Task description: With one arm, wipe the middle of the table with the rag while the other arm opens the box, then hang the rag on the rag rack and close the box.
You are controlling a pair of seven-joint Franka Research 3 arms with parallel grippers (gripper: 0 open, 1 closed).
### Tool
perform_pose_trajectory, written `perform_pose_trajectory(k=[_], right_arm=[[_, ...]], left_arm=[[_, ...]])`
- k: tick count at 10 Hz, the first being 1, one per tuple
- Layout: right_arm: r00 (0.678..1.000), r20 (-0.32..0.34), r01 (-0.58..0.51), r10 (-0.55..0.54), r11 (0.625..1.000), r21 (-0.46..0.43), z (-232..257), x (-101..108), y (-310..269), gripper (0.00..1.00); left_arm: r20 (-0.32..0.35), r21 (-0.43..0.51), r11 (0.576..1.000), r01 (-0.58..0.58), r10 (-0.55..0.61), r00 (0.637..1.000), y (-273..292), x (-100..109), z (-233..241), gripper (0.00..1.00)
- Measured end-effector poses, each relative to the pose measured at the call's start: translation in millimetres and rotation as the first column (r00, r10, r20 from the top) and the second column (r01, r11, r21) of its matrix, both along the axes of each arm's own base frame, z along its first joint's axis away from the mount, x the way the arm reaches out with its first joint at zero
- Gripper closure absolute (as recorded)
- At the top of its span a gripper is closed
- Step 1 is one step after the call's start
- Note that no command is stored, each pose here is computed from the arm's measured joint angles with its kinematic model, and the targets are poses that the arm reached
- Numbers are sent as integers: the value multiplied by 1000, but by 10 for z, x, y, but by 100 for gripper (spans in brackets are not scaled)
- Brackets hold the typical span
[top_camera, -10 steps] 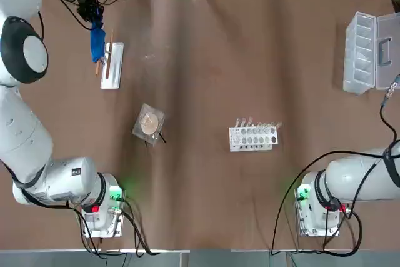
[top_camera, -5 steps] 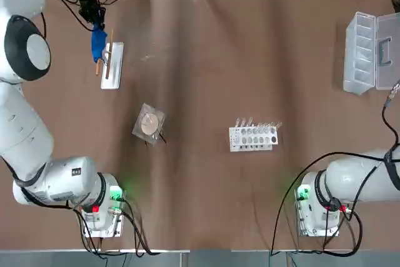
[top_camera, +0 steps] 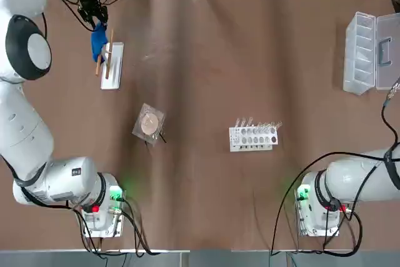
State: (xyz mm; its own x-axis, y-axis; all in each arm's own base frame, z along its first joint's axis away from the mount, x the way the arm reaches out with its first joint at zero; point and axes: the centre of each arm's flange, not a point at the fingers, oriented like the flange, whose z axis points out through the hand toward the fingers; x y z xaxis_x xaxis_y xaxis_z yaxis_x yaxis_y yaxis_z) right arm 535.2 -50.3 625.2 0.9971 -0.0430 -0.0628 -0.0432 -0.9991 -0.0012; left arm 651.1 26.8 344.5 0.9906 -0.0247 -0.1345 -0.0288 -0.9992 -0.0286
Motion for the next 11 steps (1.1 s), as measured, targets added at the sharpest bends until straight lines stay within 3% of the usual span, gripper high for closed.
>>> perform_pose_trajectory(k=[8,11], right_arm=[[1000,-4,1,-2,1000,-4,-44,103,-5,1],[1000,-5,2,-2,1000,-4,-52,107,-8,1]], left_arm=[[9,9,1000,-21,21,1000,-549,61,-182,38],[14,8,1000,-13,13,1000,-609,76,-166,32]])
